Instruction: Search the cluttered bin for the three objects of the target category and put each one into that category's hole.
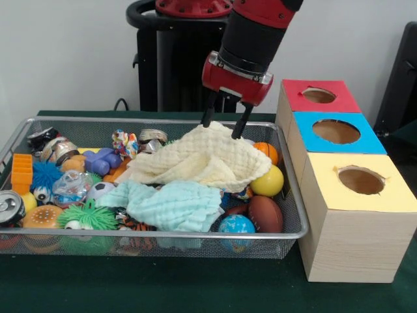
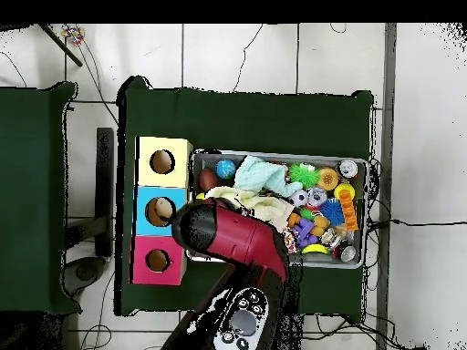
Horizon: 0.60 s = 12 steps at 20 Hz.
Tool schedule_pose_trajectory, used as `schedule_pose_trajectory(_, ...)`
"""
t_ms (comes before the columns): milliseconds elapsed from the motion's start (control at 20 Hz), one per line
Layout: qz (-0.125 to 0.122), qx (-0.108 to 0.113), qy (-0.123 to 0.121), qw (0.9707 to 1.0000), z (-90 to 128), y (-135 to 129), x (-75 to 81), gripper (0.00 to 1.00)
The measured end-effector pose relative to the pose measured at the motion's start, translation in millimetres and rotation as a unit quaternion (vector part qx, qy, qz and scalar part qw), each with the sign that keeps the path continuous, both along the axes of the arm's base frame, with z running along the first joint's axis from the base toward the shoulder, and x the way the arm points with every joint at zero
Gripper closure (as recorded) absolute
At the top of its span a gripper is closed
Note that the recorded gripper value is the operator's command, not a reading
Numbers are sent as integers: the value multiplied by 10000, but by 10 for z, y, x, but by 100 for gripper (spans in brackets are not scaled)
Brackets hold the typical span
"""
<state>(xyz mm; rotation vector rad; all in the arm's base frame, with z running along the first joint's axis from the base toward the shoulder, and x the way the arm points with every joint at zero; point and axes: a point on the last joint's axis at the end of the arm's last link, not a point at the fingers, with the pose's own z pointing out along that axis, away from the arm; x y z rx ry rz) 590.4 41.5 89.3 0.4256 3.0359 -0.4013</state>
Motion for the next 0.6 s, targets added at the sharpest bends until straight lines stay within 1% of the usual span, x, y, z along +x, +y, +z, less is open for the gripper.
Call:
schedule_pose_trajectory(200, -162, 23, -20, 9999, -1, -192, 37, 0)
schedule_pose_trajectory(350, -409, 129, -75, 9991, -59, -497, 107, 0)
schedule_pose_trajectory(400, -512, 187, -113, 9984, -102, -651, 137, 0)
schedule_pose_trajectory(600, -737, 319, -165, 9966, -197, -1001, 160, 0)
